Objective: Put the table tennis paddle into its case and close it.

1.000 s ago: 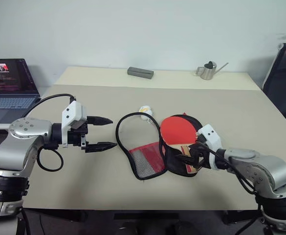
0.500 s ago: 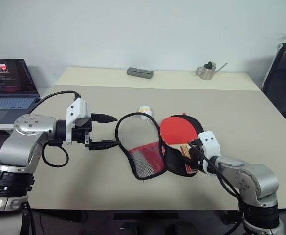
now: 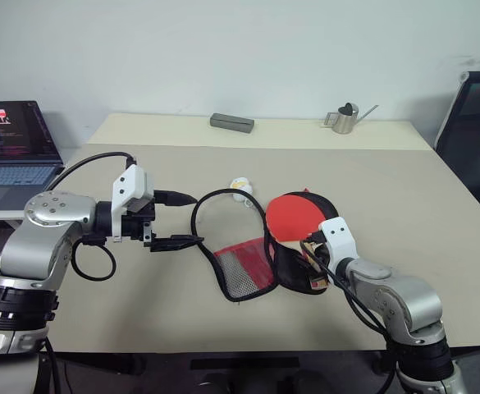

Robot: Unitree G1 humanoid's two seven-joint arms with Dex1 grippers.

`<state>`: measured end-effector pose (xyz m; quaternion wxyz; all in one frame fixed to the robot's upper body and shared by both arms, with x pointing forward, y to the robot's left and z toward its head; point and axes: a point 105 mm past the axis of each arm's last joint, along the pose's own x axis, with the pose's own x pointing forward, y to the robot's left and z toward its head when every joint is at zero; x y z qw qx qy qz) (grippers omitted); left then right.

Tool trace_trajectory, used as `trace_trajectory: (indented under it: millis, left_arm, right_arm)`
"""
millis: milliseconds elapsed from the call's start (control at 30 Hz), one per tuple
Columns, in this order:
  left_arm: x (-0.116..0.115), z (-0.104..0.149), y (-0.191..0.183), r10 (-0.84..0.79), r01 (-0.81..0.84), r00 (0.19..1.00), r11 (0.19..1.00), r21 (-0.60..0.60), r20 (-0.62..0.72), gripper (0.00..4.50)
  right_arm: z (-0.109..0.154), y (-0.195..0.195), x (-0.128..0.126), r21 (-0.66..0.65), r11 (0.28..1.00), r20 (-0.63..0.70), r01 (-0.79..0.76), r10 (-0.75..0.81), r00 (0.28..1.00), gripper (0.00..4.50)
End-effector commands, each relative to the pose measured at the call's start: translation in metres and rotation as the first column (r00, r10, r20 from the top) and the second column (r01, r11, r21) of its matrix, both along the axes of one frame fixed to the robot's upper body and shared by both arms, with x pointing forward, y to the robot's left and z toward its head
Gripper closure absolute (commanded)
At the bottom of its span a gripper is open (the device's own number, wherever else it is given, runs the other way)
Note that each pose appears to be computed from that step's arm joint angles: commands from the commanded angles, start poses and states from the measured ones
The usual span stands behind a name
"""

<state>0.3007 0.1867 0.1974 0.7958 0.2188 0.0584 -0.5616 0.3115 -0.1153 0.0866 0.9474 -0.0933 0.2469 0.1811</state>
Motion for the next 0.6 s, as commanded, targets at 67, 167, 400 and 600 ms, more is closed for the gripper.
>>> trace_trajectory:
  millis: [67,167,400,600]
  left_arm:
    - [-0.001,0.009,0.001,0.001,-0.001,0.999,1.000,-0.004,0.047,0.00]
    - [-0.002,0.009,0.001,0.000,0.000,0.999,1.000,-0.004,0.046,0.00]
    - [-0.006,0.011,-0.002,-0.037,0.037,0.999,0.999,0.000,0.039,0.00]
    - [-0.006,0.014,0.000,-0.048,0.047,0.998,0.999,0.014,0.048,0.00]
  right_arm:
    - [0.019,0.003,0.000,-0.024,0.998,0.112,-0.050,0.052,0.992,0.08]
    - [0.018,0.001,0.000,-0.033,0.998,0.119,-0.048,0.052,0.992,0.08]
    - [-0.006,-0.002,-0.009,0.033,0.999,-0.028,0.016,-0.015,0.999,0.08]
    - [-0.012,0.005,-0.008,0.075,0.996,-0.088,0.047,-0.040,0.995,0.08]
